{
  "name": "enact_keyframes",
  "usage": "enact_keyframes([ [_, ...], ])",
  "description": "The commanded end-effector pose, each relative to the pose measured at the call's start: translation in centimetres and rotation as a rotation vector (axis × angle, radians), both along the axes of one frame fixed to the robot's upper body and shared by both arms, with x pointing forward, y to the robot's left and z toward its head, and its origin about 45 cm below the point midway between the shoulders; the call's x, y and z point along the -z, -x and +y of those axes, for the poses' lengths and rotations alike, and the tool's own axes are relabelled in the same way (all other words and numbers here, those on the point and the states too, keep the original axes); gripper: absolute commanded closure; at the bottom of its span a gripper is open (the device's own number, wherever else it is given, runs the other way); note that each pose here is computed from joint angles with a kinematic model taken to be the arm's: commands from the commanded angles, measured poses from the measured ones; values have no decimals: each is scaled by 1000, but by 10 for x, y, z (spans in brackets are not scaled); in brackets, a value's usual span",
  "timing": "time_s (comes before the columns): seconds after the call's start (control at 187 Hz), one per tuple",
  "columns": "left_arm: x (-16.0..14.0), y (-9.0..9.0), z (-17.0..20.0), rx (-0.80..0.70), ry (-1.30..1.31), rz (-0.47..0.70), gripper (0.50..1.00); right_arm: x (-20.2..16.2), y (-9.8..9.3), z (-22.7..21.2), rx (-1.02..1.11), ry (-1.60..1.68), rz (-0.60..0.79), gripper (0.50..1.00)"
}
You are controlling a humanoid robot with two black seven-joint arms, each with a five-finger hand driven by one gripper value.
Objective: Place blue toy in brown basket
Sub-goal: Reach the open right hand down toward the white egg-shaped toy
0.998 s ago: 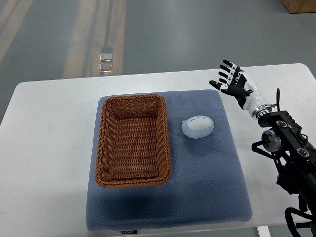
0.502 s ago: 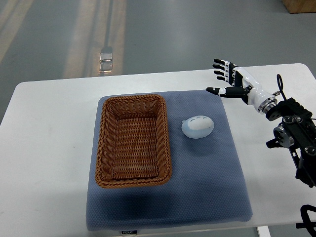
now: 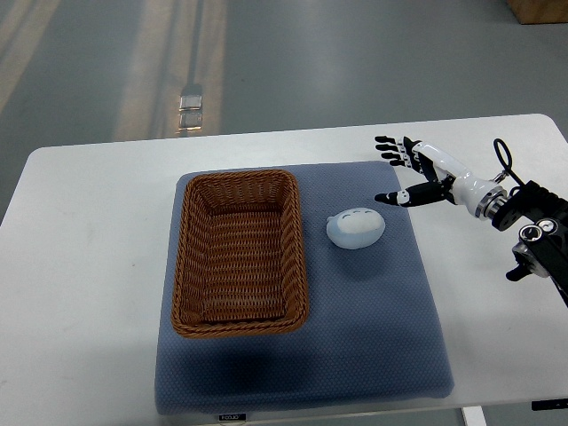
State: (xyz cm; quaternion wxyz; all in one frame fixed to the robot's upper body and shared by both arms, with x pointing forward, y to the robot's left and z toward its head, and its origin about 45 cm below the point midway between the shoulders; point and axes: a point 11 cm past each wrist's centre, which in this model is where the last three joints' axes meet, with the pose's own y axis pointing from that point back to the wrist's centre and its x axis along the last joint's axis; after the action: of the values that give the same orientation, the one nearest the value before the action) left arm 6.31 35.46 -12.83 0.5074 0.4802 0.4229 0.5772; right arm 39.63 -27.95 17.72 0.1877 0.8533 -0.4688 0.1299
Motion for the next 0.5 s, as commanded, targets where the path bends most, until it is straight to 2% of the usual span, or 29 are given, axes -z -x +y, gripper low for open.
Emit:
enact_keyframes([
  [0.0, 1, 0, -4, 1, 10, 1, 500, -4, 2, -4, -41, 71, -8, 589],
  [0.288, 1, 0, -4, 1, 10, 0, 500, -25, 3, -2, -202, 257, -26, 589],
  [0.496, 1, 0, -4, 1, 8, -1, 500, -18, 6, 17, -288, 339, -25, 589],
])
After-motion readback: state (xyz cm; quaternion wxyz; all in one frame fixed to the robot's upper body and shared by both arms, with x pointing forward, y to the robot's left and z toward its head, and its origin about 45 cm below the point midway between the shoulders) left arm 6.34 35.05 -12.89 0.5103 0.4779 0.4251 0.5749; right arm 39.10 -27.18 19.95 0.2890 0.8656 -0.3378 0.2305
